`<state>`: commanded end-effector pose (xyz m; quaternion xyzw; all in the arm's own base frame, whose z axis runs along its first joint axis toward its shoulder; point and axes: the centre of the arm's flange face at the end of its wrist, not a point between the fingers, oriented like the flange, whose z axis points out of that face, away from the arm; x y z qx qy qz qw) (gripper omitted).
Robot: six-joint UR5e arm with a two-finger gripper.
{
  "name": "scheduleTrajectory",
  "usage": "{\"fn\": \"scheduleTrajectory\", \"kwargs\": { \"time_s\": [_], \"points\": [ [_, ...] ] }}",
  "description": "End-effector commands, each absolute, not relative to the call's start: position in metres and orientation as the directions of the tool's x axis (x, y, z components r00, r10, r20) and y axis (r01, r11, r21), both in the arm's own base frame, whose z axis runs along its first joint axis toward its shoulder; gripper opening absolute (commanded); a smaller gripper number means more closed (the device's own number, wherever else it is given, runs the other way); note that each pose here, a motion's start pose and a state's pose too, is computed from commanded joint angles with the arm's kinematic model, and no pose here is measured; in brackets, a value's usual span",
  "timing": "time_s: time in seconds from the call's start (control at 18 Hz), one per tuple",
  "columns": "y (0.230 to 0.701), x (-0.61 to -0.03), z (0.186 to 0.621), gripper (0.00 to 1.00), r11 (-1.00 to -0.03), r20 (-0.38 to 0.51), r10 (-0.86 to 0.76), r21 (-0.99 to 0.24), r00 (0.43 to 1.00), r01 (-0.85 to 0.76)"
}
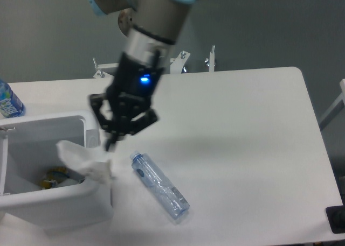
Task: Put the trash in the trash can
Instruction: 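Carry the bag over the white bin and release it inside, then move the open gripper over the clear water bottle and lower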
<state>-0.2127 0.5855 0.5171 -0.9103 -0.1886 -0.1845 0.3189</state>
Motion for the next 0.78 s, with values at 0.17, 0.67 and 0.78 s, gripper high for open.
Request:
{"fn": "scheduleTrajectory", "kwargs": {
  "time_s": [0.17, 0.67, 0.78],
  "points": [
    [0.588, -0.191, 0.509, 0.35, -0.75, 0.453, 0.191, -0.506, 0.871, 0.427],
    [0.567, -0.237, 0.522, 1.0, -0.696, 0.437, 0.268, -0.528, 0.858, 0.487],
    [0.554, -0.271, 0.532, 1.0, -0.631, 0.463, 0.352, -0.525, 0.813, 0.572]
  ]
}}
